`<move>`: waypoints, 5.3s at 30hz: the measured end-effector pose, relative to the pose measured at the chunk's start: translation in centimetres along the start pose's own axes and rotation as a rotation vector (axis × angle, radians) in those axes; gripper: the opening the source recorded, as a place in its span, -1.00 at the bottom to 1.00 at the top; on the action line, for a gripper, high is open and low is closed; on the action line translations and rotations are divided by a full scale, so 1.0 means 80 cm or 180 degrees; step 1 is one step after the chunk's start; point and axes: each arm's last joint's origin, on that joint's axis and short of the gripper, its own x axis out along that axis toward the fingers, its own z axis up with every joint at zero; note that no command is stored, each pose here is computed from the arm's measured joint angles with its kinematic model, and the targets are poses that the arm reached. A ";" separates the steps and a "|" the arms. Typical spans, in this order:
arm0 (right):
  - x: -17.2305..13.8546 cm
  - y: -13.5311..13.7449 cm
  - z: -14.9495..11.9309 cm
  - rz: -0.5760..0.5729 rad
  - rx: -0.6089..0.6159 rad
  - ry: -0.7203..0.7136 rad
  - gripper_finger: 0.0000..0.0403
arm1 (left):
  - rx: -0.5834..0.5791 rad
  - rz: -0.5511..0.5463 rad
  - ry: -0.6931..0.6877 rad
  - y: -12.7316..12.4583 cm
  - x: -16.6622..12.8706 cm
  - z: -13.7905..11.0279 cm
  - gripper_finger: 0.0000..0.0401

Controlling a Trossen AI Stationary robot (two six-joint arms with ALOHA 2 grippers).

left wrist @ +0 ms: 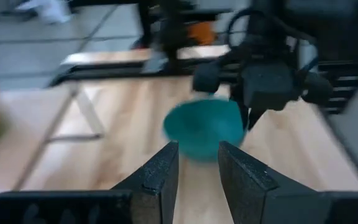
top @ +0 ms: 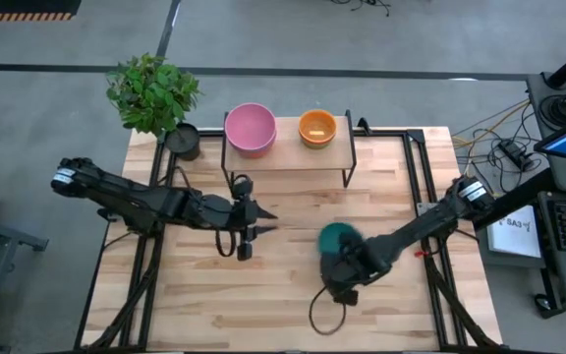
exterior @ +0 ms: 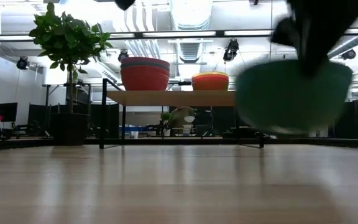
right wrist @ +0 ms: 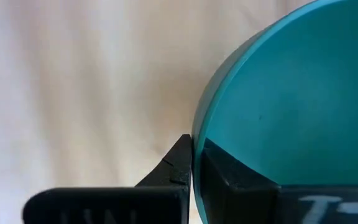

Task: Place and stack bowls onto a shelf
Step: Stack the large green bowl on top of the large pink bowl on the shelf

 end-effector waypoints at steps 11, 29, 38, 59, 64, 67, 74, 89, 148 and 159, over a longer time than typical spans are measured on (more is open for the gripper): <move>-0.040 0.024 0.025 0.1195 -0.1268 -0.1058 -0.96 | 0.0310 -0.1205 -0.0021 -0.036 0.061 -0.016 -0.45; -0.038 0.021 0.029 0.1185 -0.1366 -0.1114 -0.96 | 0.0445 -0.1765 0.0397 -0.058 0.114 -0.046 0.10; -0.039 0.021 0.029 0.1168 -0.1452 -0.1138 -0.96 | 0.0353 -0.1758 0.0615 -0.059 0.116 -0.053 -0.38; -0.053 0.011 0.031 0.0851 -0.1306 -0.1371 -0.12 | 0.0223 -0.1721 0.0812 -0.064 0.107 -0.038 -1.00; -0.080 0.002 0.022 0.0913 -0.1346 -0.1525 -0.06 | 0.0328 -0.1736 0.0926 -0.064 0.098 -0.017 -1.00; -0.098 -0.007 0.013 0.0956 -0.1351 -0.1639 -0.07 | 0.0425 -0.1626 0.1013 -0.062 0.091 -0.002 -1.00; -0.136 -0.032 -0.019 0.1035 -0.1339 -0.2043 -0.07 | 0.0796 -0.0911 0.1424 -0.046 0.064 0.032 -1.00; -0.089 -0.064 -0.073 0.1240 -0.1183 -0.2770 -0.07 | 0.1433 0.0524 0.1662 0.056 -0.008 0.125 -1.00; -0.064 -0.067 -0.081 0.1229 -0.1273 -0.2935 -0.07 | 0.0134 0.1491 0.1206 0.236 -0.007 0.075 -0.68; -0.063 -0.067 -0.081 0.1239 -0.1248 -0.2924 -0.07 | 0.0030 0.1487 0.1275 0.234 0.001 0.055 -0.80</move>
